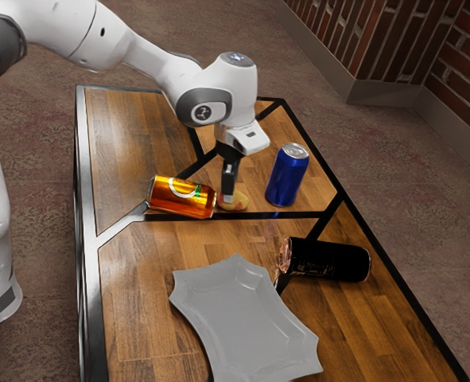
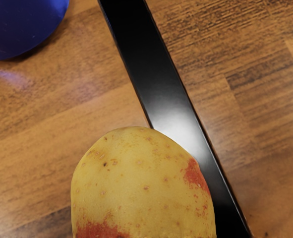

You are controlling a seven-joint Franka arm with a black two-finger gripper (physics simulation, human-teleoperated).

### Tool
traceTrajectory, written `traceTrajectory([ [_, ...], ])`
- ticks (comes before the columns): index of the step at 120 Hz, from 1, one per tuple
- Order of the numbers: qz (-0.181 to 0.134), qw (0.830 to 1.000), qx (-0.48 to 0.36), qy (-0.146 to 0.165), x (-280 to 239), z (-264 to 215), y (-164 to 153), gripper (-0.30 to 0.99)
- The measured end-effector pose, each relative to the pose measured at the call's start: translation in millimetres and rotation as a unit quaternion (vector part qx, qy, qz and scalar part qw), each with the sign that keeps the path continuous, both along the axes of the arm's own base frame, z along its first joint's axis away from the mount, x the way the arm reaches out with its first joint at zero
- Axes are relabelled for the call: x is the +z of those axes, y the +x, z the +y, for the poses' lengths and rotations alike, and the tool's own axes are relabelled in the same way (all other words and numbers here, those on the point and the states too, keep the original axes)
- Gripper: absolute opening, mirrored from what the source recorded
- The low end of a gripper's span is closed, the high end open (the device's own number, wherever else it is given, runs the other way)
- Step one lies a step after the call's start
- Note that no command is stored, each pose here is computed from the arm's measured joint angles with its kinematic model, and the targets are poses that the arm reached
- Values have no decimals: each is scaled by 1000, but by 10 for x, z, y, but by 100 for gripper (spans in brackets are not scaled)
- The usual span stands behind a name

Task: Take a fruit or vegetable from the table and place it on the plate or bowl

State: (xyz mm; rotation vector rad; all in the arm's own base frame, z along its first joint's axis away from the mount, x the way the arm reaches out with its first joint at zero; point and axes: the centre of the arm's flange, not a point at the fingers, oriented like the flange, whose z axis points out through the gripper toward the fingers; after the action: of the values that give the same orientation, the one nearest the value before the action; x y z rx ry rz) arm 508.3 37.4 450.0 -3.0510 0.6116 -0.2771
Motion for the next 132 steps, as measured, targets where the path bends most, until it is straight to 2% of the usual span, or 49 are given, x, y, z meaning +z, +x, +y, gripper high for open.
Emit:
traceTrajectory([
  [52,2,1000,-8,-3,-172,19,72,68],
  [105,-4,1000,-8,-8,-238,25,118,48],
  [132,-6,1000,-6,-12,-268,35,133,46],
])
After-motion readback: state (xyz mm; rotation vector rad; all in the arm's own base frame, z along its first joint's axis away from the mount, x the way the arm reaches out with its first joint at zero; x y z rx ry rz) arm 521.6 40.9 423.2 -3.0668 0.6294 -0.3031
